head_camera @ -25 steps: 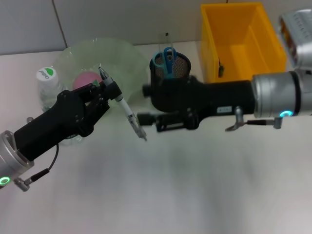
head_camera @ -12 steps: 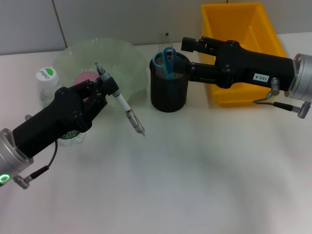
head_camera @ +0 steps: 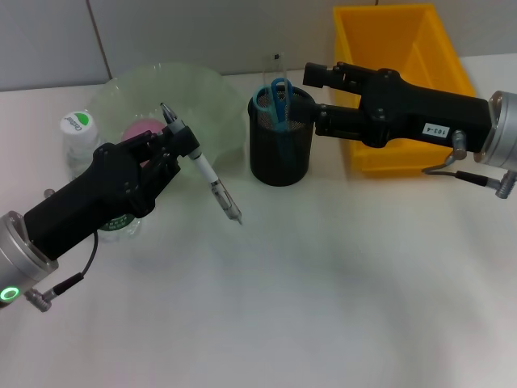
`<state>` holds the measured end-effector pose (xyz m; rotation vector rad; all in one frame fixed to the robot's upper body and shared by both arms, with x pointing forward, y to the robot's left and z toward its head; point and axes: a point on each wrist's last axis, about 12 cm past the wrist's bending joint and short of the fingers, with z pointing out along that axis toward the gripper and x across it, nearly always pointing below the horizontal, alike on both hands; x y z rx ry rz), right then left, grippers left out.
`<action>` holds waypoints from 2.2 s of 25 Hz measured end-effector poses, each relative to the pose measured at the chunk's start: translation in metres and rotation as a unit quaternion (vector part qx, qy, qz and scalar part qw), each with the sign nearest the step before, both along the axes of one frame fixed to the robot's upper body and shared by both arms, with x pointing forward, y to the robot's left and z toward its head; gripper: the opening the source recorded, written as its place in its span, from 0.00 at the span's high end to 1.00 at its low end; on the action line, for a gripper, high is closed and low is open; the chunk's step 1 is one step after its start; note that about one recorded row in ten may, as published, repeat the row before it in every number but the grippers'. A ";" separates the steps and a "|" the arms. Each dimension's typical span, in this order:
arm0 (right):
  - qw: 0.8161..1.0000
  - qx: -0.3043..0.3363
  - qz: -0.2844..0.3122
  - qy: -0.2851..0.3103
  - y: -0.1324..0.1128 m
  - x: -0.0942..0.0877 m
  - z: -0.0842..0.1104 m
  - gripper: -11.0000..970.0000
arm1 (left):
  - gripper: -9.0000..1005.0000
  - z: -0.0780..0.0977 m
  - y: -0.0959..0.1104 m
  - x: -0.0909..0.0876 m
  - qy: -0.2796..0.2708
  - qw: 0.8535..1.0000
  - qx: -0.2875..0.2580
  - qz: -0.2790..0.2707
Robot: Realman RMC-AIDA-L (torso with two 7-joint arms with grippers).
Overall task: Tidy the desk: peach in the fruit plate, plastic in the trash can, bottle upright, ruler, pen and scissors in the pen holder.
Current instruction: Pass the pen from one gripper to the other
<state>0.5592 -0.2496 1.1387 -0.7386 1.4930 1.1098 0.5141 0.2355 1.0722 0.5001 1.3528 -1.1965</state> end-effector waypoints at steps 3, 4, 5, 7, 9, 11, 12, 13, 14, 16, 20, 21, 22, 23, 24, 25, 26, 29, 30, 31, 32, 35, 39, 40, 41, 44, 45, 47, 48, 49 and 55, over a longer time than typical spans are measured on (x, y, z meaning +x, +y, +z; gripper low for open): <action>1.000 0.003 -0.001 0.000 -0.001 0.000 0.001 0.20 | 0.85 0.000 0.000 0.001 0.000 1.000 0.001 0.001; 1.000 0.003 -0.002 0.001 -0.001 0.000 0.001 0.20 | 0.85 0.000 0.000 0.001 0.000 1.000 0.001 0.001; 1.000 0.004 -0.002 0.001 -0.001 0.000 0.001 0.20 | 0.85 0.000 0.000 0.001 0.001 1.000 0.001 0.002; 1.000 0.004 -0.002 0.002 -0.001 0.000 0.001 0.20 | 0.85 0.000 0.000 0.001 0.001 1.000 0.001 0.003; 1.000 0.004 -0.002 0.002 -0.001 0.000 0.001 0.20 | 0.85 0.000 0.001 0.001 0.000 1.000 0.000 0.005; 1.000 0.004 -0.002 0.002 -0.001 0.000 0.001 0.20 | 0.85 0.000 0.001 0.001 0.000 1.000 0.000 0.006; 1.000 0.004 -0.002 0.002 -0.001 0.000 0.001 0.20 | 0.85 0.000 0.001 0.001 0.000 1.000 0.000 0.006; 1.000 0.004 -0.002 0.002 -0.002 0.000 0.001 0.20 | 0.85 0.000 0.001 0.002 0.000 1.000 -0.001 0.007; 1.000 0.004 -0.002 0.002 -0.002 0.000 0.001 0.19 | 0.85 0.000 0.001 0.002 0.000 1.000 -0.001 0.008; 1.000 0.004 -0.002 0.002 -0.001 0.000 0.000 0.19 | 0.85 0.000 0.001 0.002 0.001 1.000 -0.006 0.011; 1.000 0.006 0.001 0.005 -0.001 -0.002 -0.002 0.20 | 0.85 0.002 0.001 0.002 0.003 1.000 -0.023 0.021; 1.000 0.007 0.002 0.007 -0.001 -0.003 -0.003 0.20 | 0.85 0.002 0.002 0.002 0.005 0.999 -0.029 0.024; 1.000 0.008 0.003 0.008 -0.001 -0.003 -0.003 0.20 | 0.85 0.003 0.002 0.003 0.006 0.999 -0.032 0.026; 1.000 0.009 0.003 0.010 -0.001 -0.004 -0.005 0.20 | 0.85 0.003 0.002 0.003 0.009 0.999 -0.039 0.028; 1.000 0.010 0.005 0.011 -0.001 -0.004 -0.006 0.20 | 0.85 0.003 0.002 0.003 0.012 0.998 -0.045 0.031; 1.000 0.011 0.007 0.010 0.000 -0.006 -0.009 0.20 | 0.85 0.004 0.001 0.003 0.014 0.998 -0.052 0.033; 1.000 0.011 0.007 0.010 0.000 -0.006 -0.009 0.20 | 0.85 0.004 0.000 0.003 0.016 0.998 -0.057 0.034; 1.000 0.010 0.011 0.004 0.001 -0.010 -0.014 0.20 | 0.85 0.005 -0.002 0.004 0.023 0.996 -0.076 0.037; 1.000 0.010 0.011 0.002 0.001 -0.011 -0.016 0.20 | 0.85 0.006 -0.002 0.005 0.026 0.996 -0.082 0.037; 1.000 0.010 0.012 0.001 0.002 -0.012 -0.019 0.20 | 0.85 0.007 -0.002 0.005 0.028 0.995 -0.085 0.037; 1.000 0.011 0.012 -0.001 0.002 -0.013 -0.021 0.20 | 0.85 0.007 -0.002 0.006 0.031 0.995 -0.089 0.037; 1.000 0.020 0.009 -0.015 0.004 -0.017 -0.027 0.19 | 0.85 0.009 -0.001 0.008 0.041 0.993 -0.105 0.041; 0.998 0.043 0.002 -0.045 0.005 -0.027 -0.036 0.20 | 0.85 0.010 0.003 0.009 0.061 0.988 -0.132 0.048; 0.997 0.047 -0.001 -0.053 0.005 -0.029 -0.038 0.20 | 0.85 0.010 0.003 0.009 0.067 0.987 -0.139 0.050; 0.997 0.049 -0.004 -0.059 0.006 -0.030 -0.040 0.20 | 0.85 0.010 0.002 0.009 0.073 0.985 -0.148 0.052; 0.995 0.058 -0.011 -0.082 0.010 -0.036 -0.047 0.20 | 0.85 0.009 0.002 0.008 0.089 0.979 -0.172 0.058; 0.994 0.060 -0.012 -0.089 0.011 -0.038 -0.048 0.20 | 0.85 0.008 0.003 0.007 0.097 0.977 -0.181 0.059; 0.992 0.061 -0.016 -0.111 0.014 -0.042 -0.052 0.20 | 0.85 0.008 0.002 0.007 0.109 0.973 -0.197 0.059; 0.991 0.060 -0.018 -0.122 0.016 -0.044 -0.054 0.20 | 0.85 0.008 0.002 0.006 0.114 0.971 -0.202 0.059; 0.989 0.059 -0.020 -0.131 0.017 -0.045 -0.056 0.20 | 0.85 0.008 0.001 0.006 0.123 0.967 -0.213 0.058; 0.978 0.045 -0.047 -0.200 0.028 -0.048 -0.062 0.20 | 0.85 0.007 0.000 0.005 0.149 0.956 -0.247 0.057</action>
